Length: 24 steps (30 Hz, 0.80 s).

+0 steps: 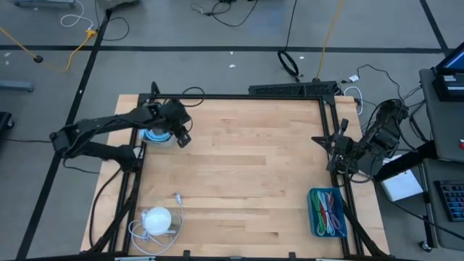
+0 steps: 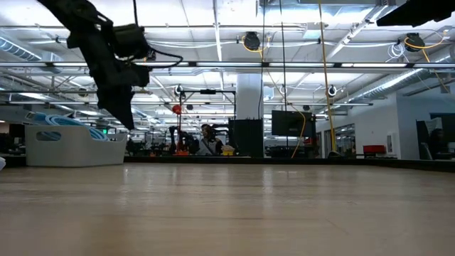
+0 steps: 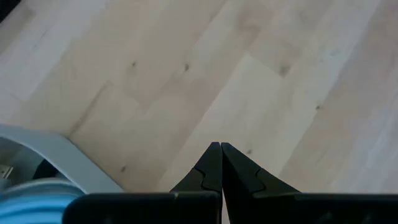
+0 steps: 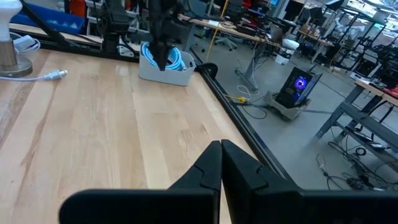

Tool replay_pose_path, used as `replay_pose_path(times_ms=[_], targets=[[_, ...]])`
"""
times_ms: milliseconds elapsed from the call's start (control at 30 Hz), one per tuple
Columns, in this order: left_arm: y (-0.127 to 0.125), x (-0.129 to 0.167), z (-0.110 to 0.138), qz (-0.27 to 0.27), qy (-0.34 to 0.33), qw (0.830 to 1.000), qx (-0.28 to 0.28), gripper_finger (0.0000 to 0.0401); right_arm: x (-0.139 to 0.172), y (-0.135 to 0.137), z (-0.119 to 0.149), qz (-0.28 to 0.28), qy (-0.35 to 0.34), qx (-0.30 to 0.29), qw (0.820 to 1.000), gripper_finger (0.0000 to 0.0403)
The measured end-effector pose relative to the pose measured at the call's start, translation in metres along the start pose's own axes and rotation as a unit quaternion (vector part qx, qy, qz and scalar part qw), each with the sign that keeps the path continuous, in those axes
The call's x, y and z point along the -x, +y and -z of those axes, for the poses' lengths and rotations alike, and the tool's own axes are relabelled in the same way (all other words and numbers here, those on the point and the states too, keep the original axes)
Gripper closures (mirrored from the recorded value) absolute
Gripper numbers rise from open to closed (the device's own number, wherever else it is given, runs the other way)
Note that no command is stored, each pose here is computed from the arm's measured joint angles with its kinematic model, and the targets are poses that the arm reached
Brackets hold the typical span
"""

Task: Pick & Place USB Port
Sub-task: Adjust the gray basket

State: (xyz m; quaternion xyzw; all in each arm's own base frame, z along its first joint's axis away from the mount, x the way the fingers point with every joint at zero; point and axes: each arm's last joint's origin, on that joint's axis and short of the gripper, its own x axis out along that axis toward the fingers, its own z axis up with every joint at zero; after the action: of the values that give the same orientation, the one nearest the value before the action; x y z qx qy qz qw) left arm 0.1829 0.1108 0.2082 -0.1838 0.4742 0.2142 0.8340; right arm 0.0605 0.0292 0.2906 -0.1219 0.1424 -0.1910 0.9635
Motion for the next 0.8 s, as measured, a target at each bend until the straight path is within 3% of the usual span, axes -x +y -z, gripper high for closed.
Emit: replay_pose_path(times_ms=[433, 800], targets=[[0.033, -0.040, 0.007, -0.058, 0.110, 0.992, 0.023, 0.0401, 0.000, 0.000, 0.000, 0.000, 0.000, 0.000, 1.000, 0.0403], [0.058, -0.040, 0.009, -0.126, 0.115, 0.984, 0.051, 0.0401, 0.000, 0.000, 0.000, 0.000, 0.000, 0.000, 1.000, 0.0403]])
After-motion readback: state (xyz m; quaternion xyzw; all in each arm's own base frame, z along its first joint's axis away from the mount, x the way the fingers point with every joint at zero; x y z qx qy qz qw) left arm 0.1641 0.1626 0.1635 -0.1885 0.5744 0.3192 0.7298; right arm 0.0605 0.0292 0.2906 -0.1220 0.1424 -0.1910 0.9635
